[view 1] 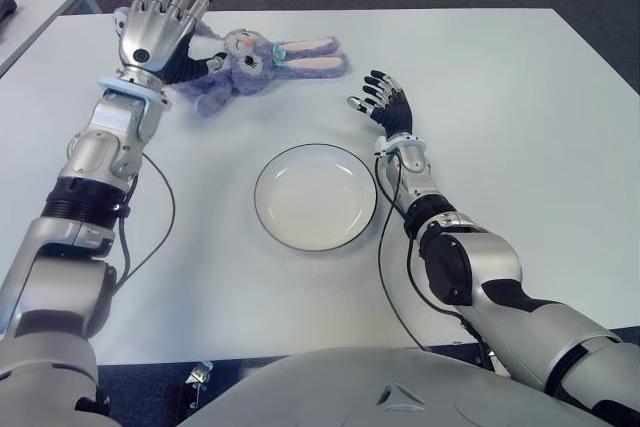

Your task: Put the doll into the plate.

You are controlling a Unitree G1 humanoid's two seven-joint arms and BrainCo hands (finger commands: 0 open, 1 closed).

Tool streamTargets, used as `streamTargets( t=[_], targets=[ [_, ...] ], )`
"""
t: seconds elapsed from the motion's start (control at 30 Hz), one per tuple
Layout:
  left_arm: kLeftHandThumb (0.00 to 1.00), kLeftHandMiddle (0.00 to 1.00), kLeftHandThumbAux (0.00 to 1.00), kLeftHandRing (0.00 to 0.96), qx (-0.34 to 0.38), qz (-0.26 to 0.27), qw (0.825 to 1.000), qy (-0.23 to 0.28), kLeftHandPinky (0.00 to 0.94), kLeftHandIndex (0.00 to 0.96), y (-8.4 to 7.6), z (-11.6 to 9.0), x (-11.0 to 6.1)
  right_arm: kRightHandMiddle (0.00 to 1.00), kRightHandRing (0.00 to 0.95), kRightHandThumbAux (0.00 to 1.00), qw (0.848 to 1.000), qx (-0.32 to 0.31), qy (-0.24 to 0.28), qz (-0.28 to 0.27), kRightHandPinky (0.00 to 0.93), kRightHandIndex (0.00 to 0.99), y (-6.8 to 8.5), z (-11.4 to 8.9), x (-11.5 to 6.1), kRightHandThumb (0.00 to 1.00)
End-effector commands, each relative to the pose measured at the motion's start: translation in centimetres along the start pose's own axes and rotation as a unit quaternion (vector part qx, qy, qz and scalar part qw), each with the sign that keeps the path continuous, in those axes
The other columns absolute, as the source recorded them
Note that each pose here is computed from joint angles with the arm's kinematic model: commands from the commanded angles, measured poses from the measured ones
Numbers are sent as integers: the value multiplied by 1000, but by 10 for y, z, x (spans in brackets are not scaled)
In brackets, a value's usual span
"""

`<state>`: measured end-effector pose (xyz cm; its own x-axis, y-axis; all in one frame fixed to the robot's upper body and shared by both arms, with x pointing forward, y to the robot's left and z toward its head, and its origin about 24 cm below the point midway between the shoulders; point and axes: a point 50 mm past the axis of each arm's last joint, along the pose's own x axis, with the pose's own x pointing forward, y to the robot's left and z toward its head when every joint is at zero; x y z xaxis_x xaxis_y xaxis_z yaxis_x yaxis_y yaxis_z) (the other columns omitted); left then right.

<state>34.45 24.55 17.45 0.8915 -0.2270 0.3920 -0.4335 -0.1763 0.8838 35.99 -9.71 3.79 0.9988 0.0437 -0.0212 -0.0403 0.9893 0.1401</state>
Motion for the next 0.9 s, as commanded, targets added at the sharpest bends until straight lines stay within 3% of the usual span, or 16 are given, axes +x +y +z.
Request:
streamTargets(
  t=[0.03, 0.5, 0.9],
  targets=[
    [289, 52, 383, 31, -19, -24, 999, -7, 0, 0, -3, 1, 7, 212, 185, 929, 974, 34, 223, -10, 183, 172, 12, -101, -67, 98],
    [307, 45, 373, 42, -89, -62, 993, 44, 6, 0, -11, -5, 35, 215, 188, 928, 973, 39, 226, -11, 186, 177, 14, -101, -68, 88],
    [284, 45, 361, 52, -116, -71, 988, 76, 39, 0, -16, -8, 44, 214, 189, 925, 973, 38, 227, -12, 188, 176, 15, -102, -68, 89]
  ],
)
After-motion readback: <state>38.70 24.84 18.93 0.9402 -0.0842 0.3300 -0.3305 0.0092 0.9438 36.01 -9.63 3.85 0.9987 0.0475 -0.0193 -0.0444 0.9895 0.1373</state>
